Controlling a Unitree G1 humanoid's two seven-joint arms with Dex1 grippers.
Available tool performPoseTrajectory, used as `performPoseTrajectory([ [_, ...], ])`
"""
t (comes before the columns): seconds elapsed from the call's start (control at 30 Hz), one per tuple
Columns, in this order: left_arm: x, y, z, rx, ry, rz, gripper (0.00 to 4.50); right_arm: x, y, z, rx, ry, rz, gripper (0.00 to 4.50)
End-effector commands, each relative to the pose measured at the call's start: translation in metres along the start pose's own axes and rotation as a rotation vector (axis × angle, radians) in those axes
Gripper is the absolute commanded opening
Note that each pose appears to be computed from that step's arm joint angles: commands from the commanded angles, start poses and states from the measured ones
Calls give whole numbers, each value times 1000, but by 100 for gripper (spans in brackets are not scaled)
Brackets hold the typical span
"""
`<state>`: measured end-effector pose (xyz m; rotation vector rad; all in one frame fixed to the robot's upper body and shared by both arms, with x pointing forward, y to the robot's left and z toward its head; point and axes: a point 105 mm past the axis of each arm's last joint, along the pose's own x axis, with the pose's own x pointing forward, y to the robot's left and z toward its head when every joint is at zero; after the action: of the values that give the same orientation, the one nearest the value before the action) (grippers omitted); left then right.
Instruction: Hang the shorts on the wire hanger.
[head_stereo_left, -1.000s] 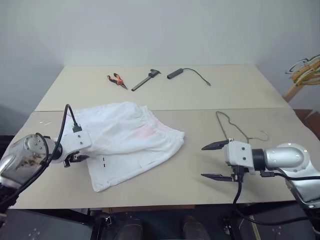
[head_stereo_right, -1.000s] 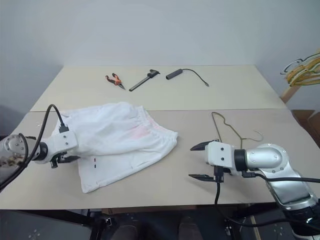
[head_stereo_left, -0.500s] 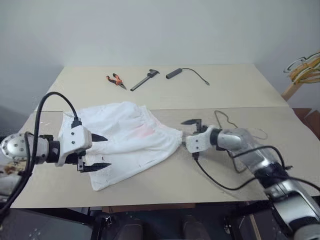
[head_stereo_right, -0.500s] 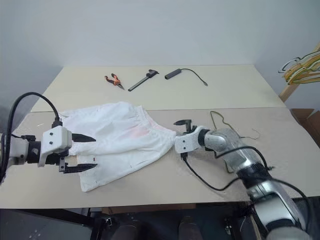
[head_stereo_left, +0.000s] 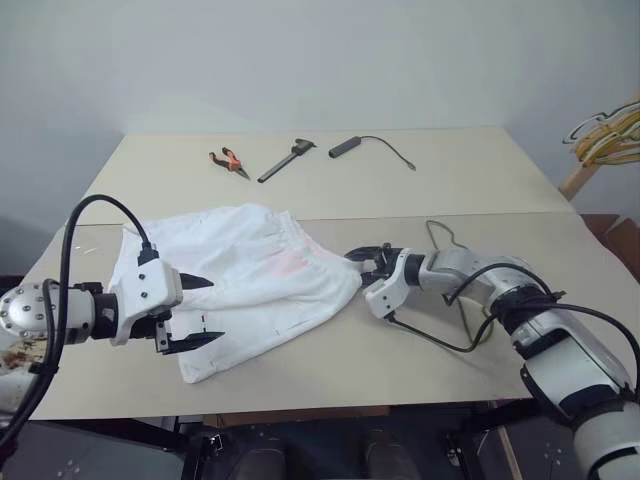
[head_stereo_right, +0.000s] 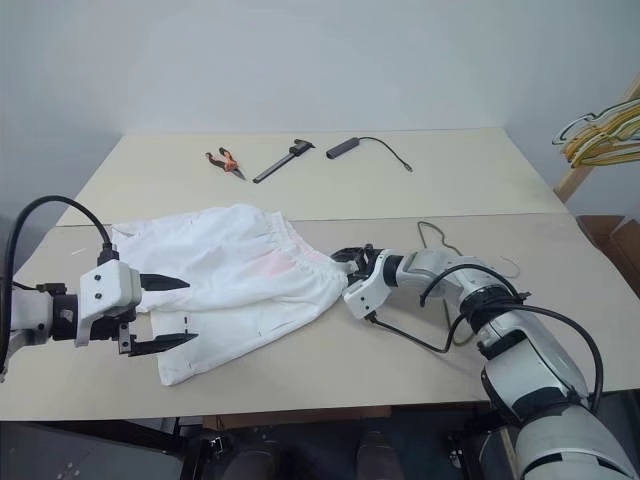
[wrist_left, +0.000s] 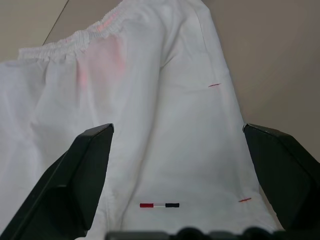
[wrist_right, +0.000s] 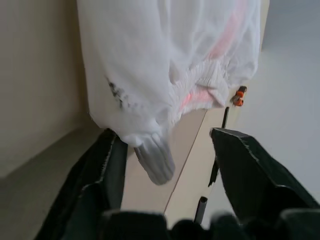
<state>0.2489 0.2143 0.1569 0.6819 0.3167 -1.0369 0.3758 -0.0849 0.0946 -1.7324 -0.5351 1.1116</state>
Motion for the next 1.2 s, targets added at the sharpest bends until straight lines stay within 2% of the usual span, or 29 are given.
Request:
performPoseTrajectory([
  [0.03,-3,0,7,28,-12,15,450,-1,-12,-2,-35,-13,-30,192],
  [0.2,5,-14,5,29,-2,-36,450,-4,-9,-1,-37,-24,-16,21],
  [0.23,7,-20,3,43,19,-58,450,-6,-8,-2,-28,-21,-14,2],
  [0.53,14,-52,-30,159,236,-233,450,-21,-4,7,77,-27,6,2],
  [0.6,17,-54,-35,162,259,-237,450,-22,-4,8,86,-23,8,2],
  [0.73,23,-52,-62,244,430,-216,450,-23,-9,9,94,-20,2,2],
  [0.83,21,-53,-73,224,482,-234,450,-25,-9,8,99,-12,4,2],
  [0.93,15,-46,-86,240,556,-208,388,-27,-9,7,103,-3,6,0],
  [1.2,4,-37,-93,236,602,-174,148,-28,-9,7,114,12,8,0],
])
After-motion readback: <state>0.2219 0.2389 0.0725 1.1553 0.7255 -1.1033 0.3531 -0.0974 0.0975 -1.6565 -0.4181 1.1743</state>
